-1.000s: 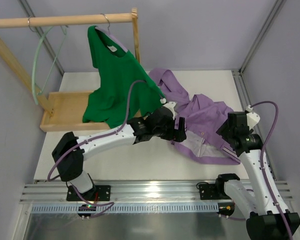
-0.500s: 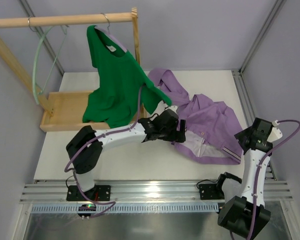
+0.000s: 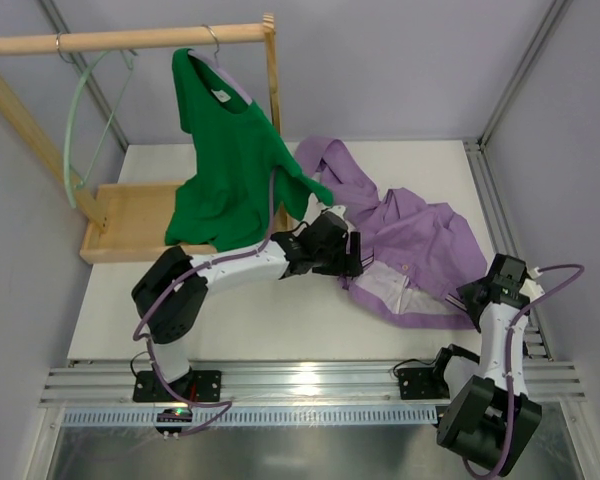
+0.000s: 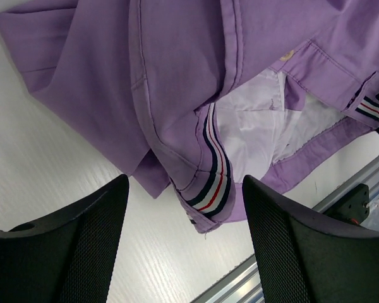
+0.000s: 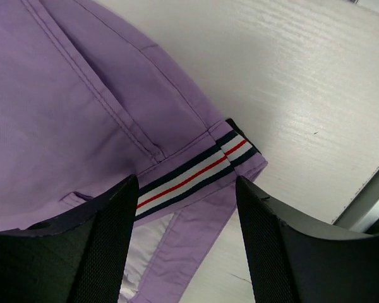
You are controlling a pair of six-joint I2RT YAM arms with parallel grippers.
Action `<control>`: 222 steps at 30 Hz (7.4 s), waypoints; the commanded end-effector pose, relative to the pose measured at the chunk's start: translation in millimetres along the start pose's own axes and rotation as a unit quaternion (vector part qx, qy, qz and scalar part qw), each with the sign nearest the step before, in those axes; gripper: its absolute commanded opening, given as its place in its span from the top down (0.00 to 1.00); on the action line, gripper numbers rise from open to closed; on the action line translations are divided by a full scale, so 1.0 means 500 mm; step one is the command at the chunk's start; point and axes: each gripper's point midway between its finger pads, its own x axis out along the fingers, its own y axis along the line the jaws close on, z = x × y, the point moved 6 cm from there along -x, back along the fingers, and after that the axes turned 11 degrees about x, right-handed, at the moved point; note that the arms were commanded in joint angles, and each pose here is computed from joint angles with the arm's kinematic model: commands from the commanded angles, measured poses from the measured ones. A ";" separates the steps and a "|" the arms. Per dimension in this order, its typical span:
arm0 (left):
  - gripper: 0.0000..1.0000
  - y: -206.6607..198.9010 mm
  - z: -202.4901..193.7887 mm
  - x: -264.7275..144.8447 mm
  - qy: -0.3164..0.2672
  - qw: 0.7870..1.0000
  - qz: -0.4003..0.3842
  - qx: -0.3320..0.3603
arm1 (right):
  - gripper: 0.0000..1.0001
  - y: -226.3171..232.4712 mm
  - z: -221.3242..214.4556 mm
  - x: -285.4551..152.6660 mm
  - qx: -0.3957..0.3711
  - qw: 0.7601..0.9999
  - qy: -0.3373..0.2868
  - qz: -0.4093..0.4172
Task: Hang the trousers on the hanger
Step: Fold the trousers
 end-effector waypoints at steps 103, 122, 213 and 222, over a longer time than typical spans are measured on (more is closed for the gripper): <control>1.00 0.176 0.066 -0.133 -0.002 0.992 0.119 -0.050 | 0.34 0.076 -0.092 -0.068 -0.156 0.975 0.128 0.089; 1.00 0.161 0.057 -0.125 0.002 0.996 0.066 -0.053 | 0.93 0.065 -0.131 0.024 -0.146 0.981 0.107 0.077; 0.55 0.002 0.361 -0.054 -0.088 0.975 -0.146 -0.144 | 0.97 0.195 -0.071 -0.379 -0.195 0.877 0.154 0.412; 0.18 0.042 0.147 -0.105 -0.003 0.995 0.005 -0.095 | 0.96 0.134 -0.244 -0.304 -0.191 0.833 0.296 0.426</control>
